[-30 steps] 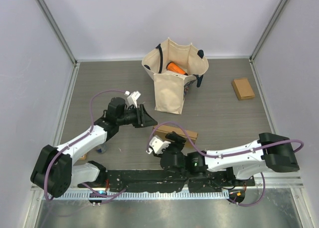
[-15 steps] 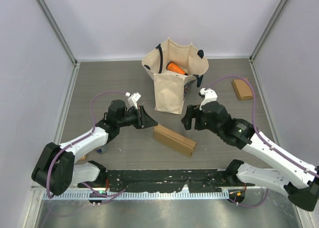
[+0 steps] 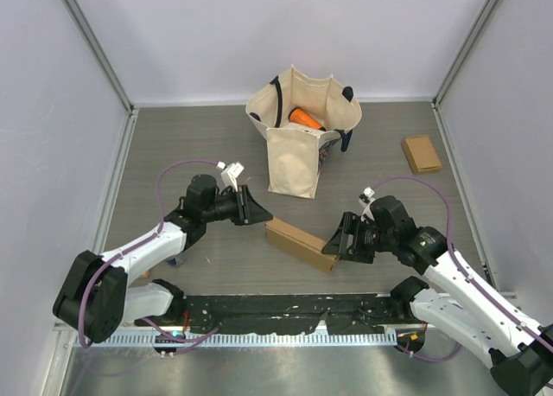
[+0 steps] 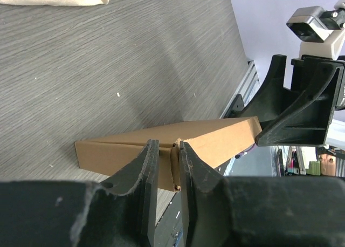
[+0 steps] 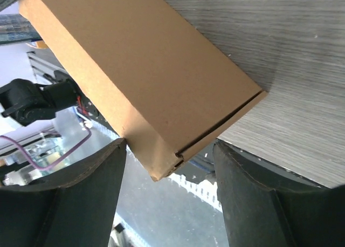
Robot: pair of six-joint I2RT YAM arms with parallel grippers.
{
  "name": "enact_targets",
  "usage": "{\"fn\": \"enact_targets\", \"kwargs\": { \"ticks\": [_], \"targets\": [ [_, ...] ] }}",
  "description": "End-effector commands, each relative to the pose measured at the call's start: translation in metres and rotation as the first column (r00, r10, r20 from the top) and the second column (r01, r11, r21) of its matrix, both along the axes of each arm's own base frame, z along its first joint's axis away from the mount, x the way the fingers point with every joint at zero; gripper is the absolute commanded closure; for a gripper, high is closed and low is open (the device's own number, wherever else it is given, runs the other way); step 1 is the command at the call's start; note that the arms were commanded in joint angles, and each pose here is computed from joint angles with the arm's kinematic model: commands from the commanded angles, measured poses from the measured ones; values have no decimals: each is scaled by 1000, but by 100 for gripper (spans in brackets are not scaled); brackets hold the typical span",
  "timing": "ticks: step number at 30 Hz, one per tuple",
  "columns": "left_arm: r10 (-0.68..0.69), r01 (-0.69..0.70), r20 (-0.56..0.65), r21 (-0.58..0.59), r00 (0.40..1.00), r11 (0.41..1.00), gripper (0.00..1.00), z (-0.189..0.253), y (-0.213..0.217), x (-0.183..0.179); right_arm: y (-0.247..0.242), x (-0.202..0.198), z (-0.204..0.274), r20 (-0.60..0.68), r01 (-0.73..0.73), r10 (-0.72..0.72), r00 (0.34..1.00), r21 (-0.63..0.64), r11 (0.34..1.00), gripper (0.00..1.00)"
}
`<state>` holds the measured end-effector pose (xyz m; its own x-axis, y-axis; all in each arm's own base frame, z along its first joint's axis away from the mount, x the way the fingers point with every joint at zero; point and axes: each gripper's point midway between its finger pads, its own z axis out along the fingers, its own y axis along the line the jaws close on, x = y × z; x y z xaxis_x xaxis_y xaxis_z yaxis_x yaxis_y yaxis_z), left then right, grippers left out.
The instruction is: Fold the paper box
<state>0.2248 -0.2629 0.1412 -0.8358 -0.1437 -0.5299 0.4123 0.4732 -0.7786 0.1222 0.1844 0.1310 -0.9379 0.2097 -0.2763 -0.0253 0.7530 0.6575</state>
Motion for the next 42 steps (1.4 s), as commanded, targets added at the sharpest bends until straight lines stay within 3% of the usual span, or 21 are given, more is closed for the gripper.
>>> {"fn": "enact_targets", "kwargs": {
  "ticks": [1, 8, 11, 17, 22, 26, 28, 32, 36, 38, 42],
  "targets": [
    [-10, 14, -66, 66, 998, 998, 78, -27, 10, -19, 14, 4, 12, -13, -10, 11, 1000, 104, 995, 34],
    [-5, 10, -103, 49, 995, 999, 80, -38, 13, -31, 3, -9, -42, -50, -31, 33, 998, 40, 999, 64],
    [-14, 15, -115, 11, 993, 1000, 73, -36, 13, -42, 4, 1, -32, 62, -47, 44, 997, 58, 997, 67],
    [-18, 14, -97, -42, 995, 999, 81, -23, 14, -51, 17, 31, 1, 313, -129, 98, 945, 82, 988, 73],
    [87, -84, 71, -44, 994, 995, 80, -9, 28, -41, 29, 63, 11, 431, -165, 158, 888, -23, 986, 73],
    [175, -168, 141, -57, 974, 984, 78, -11, 37, -32, 37, 95, 28, 578, -133, 190, 793, -140, 981, 73],
    [182, -177, 137, -46, 974, 983, 78, -20, 38, -34, 40, 96, 22, 574, -146, 238, 784, -202, 968, 73],
    [164, -165, 112, -4, 980, 986, 79, -39, 34, -44, 33, 83, -8, 486, -112, 232, 843, -263, 958, 72],
    [154, -158, 107, 27, 982, 987, 74, -49, 28, -46, 0, 81, -20, 454, 67, 72, 888, -284, 957, 64],
    [132, -136, 79, 45, 988, 990, 72, -56, 24, -47, -19, 76, -28, 377, 191, -72, 924, -290, 938, 49],
    [98, -100, 48, 38, 994, 994, 73, -61, 13, -55, -18, 44, -53, 183, 175, -130, 974, -255, 951, 50]
  ]
}}
